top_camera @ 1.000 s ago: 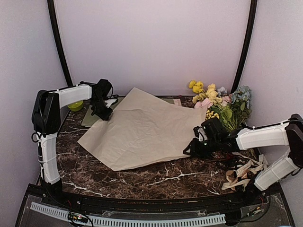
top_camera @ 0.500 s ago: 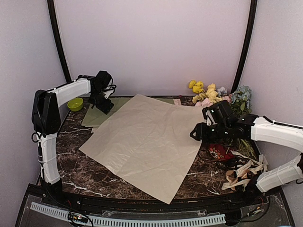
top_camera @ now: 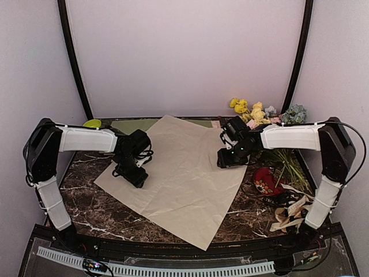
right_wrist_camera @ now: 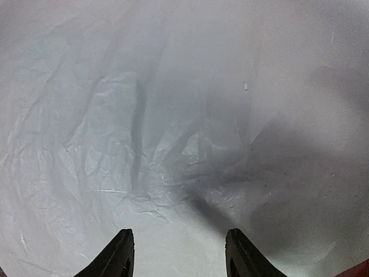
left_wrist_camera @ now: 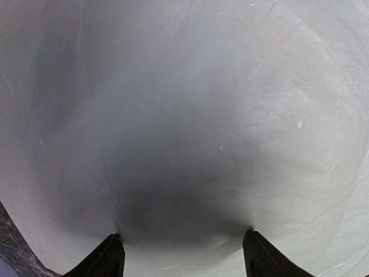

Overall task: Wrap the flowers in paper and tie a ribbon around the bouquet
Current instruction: Adjust the flattened wrapping paper at the center of the board, then pick up the fake flower from the corner of the board.

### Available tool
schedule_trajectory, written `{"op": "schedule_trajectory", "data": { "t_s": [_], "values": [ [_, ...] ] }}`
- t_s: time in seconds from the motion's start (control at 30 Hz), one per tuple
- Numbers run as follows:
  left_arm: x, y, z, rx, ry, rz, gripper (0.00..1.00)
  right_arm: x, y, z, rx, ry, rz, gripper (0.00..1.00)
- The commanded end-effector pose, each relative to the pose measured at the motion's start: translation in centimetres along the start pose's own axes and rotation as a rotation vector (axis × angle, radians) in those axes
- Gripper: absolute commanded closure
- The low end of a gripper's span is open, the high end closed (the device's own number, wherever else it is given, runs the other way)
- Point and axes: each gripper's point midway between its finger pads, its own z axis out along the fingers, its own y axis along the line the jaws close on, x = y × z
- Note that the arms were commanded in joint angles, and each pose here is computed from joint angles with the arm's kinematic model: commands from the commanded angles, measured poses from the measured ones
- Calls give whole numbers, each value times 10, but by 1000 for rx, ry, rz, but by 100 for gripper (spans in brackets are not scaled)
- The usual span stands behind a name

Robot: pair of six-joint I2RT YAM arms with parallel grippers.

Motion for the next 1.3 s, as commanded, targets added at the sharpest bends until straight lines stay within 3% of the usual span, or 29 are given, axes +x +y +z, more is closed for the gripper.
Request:
{"op": "schedule_trajectory", "data": {
  "t_s": [0.0, 0.23, 0.6, 0.83, 1.0, 1.13, 1.27],
  "values": [
    [0, 5, -16, 31, -98, -118, 27, 7, -7, 17, 40, 58, -75, 46],
    [23, 15, 19, -11, 1, -97, 27, 40, -8, 39, 37, 134, -63, 49],
    [11, 59, 27, -48, -32, -195, 27, 87, 4, 37, 8, 207, -40, 50],
    [5, 71, 21, -72, -44, -215, 27, 76, 22, 11, -80, 183, -37, 51],
    [-18, 72, -21, -50, -144, -202, 25, 12, 30, -44, -143, 31, -51, 52],
    [-51, 42, -71, 21, -272, -75, 17, -29, -31, -86, -9, -88, 19, 53],
    [-86, 13, -120, 63, -447, 14, 9, -41, -119, -113, 155, -117, 146, 53]
  ]
}}
